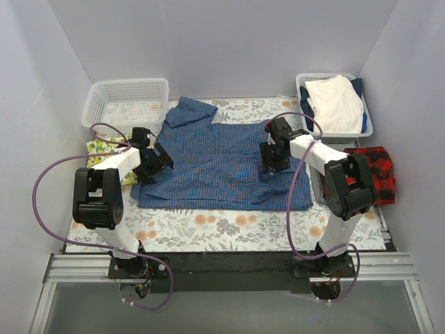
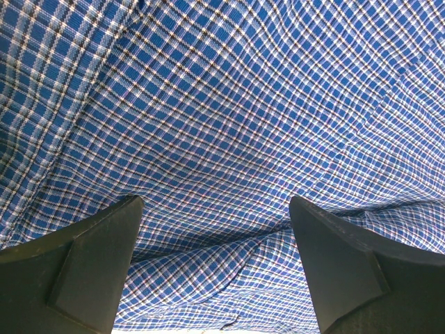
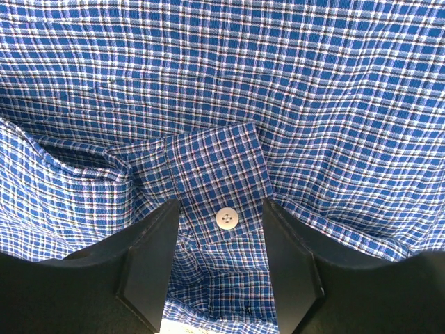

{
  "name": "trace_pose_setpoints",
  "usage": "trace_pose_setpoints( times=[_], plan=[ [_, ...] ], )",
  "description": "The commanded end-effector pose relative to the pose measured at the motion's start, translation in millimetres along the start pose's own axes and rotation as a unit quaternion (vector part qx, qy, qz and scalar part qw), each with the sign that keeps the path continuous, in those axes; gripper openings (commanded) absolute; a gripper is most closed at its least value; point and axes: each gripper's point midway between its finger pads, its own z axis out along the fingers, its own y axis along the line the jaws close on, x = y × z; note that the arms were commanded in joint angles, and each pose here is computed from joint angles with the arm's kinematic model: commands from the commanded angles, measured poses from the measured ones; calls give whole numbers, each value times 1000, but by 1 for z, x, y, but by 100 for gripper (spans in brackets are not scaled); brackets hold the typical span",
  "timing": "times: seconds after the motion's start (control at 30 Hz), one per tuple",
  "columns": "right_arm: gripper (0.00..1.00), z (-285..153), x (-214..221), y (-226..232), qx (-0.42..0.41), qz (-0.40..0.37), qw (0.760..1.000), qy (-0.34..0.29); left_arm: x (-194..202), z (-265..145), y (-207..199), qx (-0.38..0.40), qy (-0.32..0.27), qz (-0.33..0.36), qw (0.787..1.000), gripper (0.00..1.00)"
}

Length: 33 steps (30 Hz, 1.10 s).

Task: Fold and stack the long sleeve shirts
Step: Fold the shirt

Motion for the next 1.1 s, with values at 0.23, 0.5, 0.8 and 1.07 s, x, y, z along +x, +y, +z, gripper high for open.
trace_pose_setpoints(
  times=[0.23, 0.5, 0.8, 1.07],
  plan=[
    [52, 12, -7, 6, -14, 15, 1000, 2, 7, 13, 33, -54, -5, 7, 998, 89],
    [1, 5, -12, 5, -9, 26, 1000, -11, 7, 15, 32, -54, -3, 7, 999, 89],
    [1, -42, -20, -25, 74, 69, 991, -86, 10, 20, 35, -61, 2, 4, 998, 88],
    [6, -42, -1, -38, 108, 97, 987, -75, 4, 20, 29, -53, -2, 4, 999, 88]
  ],
)
